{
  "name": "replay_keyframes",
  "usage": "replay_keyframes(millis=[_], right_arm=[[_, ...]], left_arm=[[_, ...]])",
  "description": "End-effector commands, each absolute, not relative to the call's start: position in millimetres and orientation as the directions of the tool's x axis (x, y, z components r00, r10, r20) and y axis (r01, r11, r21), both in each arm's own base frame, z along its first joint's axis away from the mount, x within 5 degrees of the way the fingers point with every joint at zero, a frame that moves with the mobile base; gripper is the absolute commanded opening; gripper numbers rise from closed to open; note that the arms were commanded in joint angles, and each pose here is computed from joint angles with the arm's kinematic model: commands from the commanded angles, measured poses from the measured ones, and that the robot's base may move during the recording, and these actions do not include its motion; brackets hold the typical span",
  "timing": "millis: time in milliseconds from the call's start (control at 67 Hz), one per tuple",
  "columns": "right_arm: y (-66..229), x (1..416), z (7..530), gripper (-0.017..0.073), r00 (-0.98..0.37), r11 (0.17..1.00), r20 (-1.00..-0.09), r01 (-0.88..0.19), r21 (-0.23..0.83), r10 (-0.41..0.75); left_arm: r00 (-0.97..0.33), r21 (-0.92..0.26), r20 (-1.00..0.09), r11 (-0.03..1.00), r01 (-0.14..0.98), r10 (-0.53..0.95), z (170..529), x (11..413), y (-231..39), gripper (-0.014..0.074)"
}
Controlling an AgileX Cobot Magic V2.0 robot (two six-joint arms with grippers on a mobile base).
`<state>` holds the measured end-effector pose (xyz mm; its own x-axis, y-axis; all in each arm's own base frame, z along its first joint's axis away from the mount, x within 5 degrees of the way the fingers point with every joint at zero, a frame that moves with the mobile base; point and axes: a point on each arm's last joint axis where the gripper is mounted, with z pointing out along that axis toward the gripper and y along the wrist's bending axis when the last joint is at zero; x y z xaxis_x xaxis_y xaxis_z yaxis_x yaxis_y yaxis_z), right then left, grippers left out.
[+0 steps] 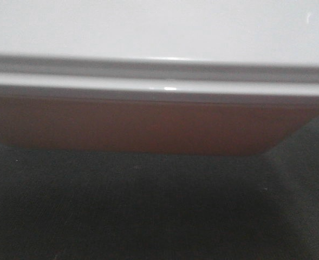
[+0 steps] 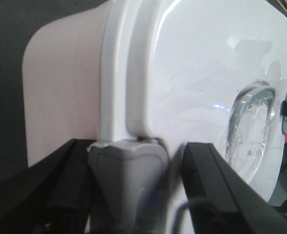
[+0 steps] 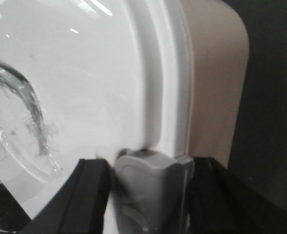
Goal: Grab white bin and place on right shelf
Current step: 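Hold the bin raised with both grippers while the base turns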
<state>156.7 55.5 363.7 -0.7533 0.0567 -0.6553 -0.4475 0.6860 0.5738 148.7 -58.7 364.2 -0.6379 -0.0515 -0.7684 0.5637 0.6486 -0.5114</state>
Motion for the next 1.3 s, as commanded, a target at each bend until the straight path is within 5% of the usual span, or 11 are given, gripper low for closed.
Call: replay_keyframes(millis=[0,1284], right_arm=[[69.0,136.8,391.8,0.0387,-0.709,0.526,-0.698,-0.556,0.643,0.103],[70.2,118.2,408.6,0.0387,-0.617,0.522,-0.766,-0.601,0.605,0.179]], left_arm=[[-0.606,-0.565,-0.791,0.479,0.672,-0.083,389.7,123.2,-72.1,0.0253],[-0.546,-0.510,-0.835,0.477,0.716,-0.074,397.8,101.9,-74.2,0.0250]])
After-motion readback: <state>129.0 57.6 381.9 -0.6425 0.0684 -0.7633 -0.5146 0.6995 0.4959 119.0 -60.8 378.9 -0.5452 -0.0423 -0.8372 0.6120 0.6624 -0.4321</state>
